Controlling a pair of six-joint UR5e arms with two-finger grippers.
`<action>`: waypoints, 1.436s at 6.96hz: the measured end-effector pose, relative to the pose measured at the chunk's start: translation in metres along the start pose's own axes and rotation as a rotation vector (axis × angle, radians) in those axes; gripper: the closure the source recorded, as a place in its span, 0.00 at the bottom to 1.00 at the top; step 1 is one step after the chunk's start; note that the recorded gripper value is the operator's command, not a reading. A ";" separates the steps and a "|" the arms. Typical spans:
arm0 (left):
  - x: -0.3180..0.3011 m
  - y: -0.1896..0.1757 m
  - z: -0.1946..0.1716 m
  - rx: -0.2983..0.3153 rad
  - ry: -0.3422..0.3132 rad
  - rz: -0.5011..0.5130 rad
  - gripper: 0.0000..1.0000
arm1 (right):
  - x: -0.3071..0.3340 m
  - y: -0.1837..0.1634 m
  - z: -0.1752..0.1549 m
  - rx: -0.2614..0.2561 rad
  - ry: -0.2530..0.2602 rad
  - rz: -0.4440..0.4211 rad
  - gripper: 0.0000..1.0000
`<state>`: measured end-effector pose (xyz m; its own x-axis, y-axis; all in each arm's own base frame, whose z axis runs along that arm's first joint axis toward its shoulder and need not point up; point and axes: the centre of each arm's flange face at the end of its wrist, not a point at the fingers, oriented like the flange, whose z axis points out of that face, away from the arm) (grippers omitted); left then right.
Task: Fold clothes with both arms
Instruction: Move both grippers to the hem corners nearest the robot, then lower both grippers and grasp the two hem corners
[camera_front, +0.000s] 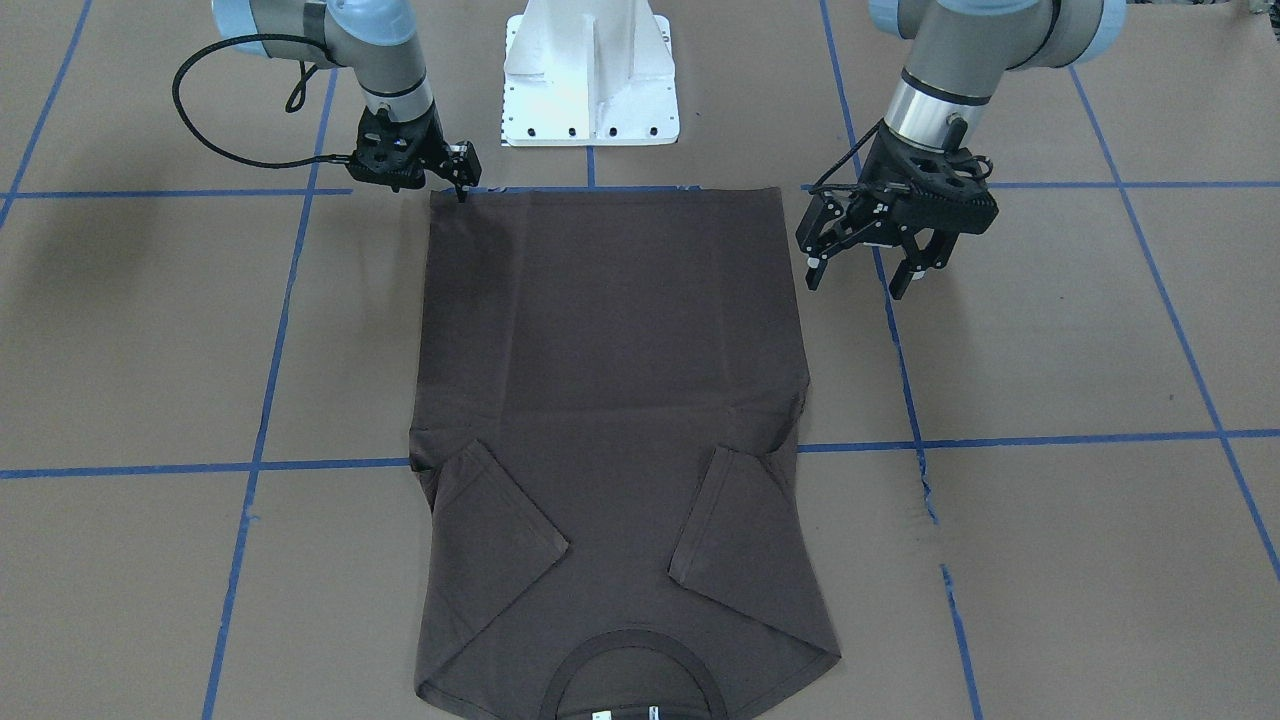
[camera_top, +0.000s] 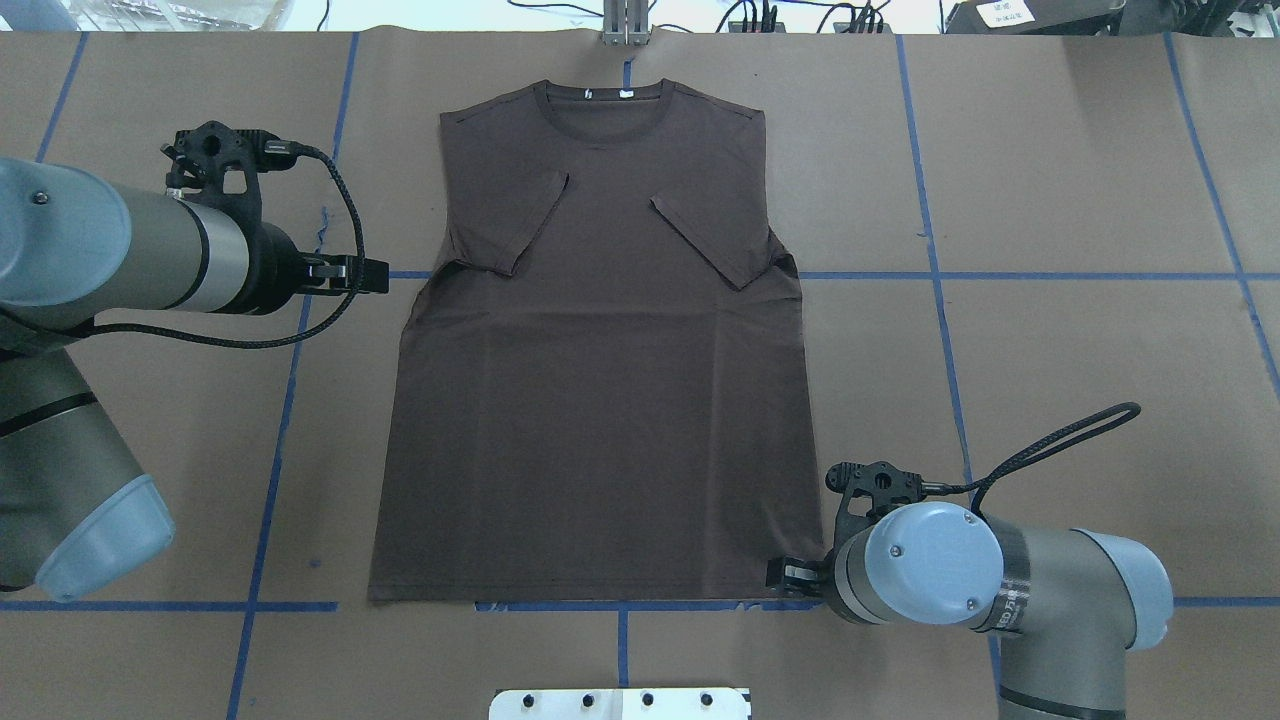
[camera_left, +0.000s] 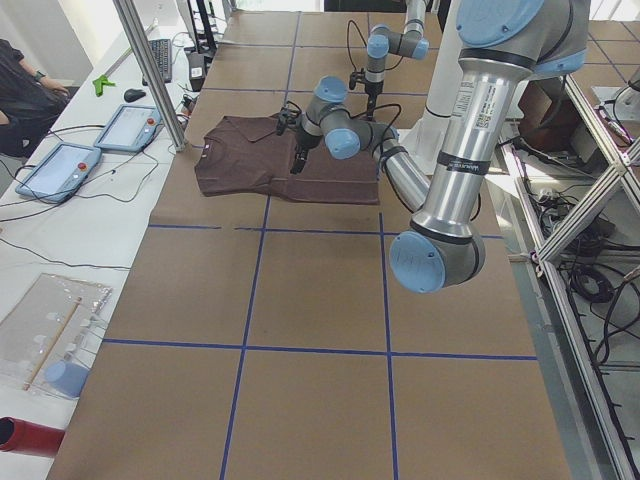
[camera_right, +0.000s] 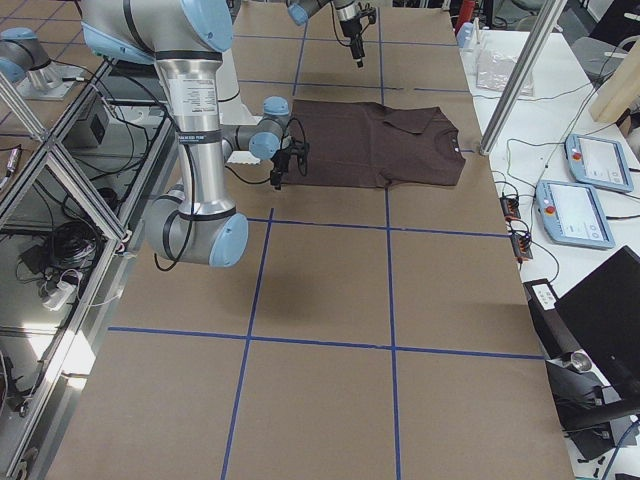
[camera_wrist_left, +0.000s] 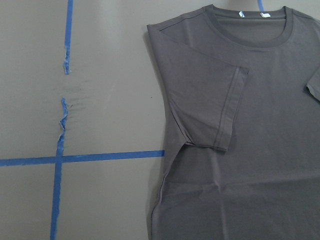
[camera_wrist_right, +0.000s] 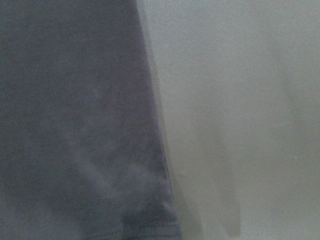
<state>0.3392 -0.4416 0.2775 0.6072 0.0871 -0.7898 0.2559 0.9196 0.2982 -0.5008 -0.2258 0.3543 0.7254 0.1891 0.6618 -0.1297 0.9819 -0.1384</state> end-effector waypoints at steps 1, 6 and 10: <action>0.000 0.000 0.001 -0.001 -0.001 0.000 0.00 | -0.002 0.002 0.000 -0.003 -0.003 0.000 0.39; 0.002 -0.001 0.001 0.000 0.000 0.003 0.00 | -0.004 0.002 -0.001 -0.008 -0.005 -0.013 0.48; 0.002 -0.002 0.002 0.002 -0.001 0.006 0.00 | -0.002 0.000 0.000 -0.007 -0.001 -0.010 1.00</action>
<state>0.3416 -0.4439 0.2765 0.6092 0.0921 -0.7877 0.2537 0.9184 0.3036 -0.5021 -0.2262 0.3533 0.7259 0.1788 0.6641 -0.1172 0.9836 -0.1368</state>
